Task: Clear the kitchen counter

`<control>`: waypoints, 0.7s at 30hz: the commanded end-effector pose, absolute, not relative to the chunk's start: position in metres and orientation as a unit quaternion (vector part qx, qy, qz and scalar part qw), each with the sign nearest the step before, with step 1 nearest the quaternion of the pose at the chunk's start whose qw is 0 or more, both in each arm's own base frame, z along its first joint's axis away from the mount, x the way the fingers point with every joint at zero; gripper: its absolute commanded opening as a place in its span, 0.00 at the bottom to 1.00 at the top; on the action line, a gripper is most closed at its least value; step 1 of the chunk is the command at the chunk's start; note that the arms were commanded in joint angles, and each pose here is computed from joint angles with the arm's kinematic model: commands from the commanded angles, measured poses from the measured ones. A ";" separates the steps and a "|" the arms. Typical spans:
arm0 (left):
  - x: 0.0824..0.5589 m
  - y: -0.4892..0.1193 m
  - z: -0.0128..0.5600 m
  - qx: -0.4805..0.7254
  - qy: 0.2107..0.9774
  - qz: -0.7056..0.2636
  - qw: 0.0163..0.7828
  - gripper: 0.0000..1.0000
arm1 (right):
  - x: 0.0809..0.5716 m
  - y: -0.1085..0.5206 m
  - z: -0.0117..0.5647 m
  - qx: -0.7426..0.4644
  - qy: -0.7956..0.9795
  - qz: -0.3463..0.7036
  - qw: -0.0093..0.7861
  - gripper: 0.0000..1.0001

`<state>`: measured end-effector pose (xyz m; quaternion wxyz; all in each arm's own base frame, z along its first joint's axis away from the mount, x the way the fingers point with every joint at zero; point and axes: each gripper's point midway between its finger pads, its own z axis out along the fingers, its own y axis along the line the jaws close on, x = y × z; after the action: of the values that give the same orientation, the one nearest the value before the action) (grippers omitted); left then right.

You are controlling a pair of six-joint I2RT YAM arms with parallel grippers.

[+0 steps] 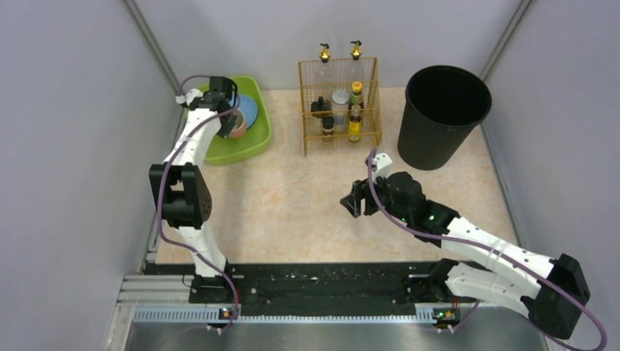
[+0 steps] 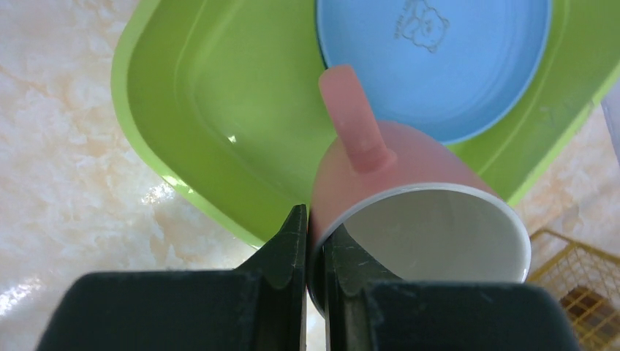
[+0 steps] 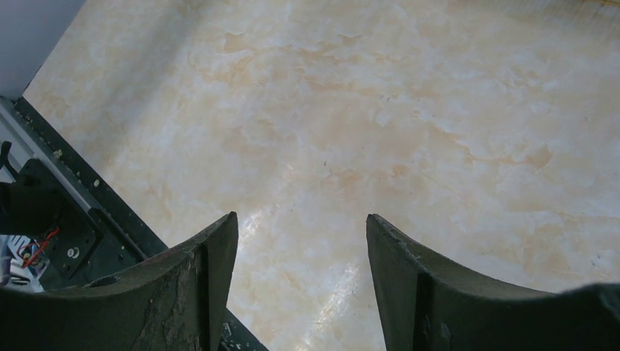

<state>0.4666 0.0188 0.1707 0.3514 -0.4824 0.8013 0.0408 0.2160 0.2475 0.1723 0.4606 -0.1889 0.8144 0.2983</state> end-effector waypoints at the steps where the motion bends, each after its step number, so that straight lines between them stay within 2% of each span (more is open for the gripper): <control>1: 0.477 0.045 0.193 -0.565 0.734 0.029 0.377 0.00 | 0.218 0.258 0.180 -0.193 0.803 0.313 0.468 0.64; 21: 0.468 0.079 0.150 -0.606 0.738 0.039 0.296 0.00 | 0.218 0.265 0.170 -0.201 0.808 0.315 0.456 0.64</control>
<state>0.4525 0.0735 0.1248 0.2646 -0.5925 0.7581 0.0644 0.2176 0.2549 0.1542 0.4376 -0.1980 0.8263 0.2942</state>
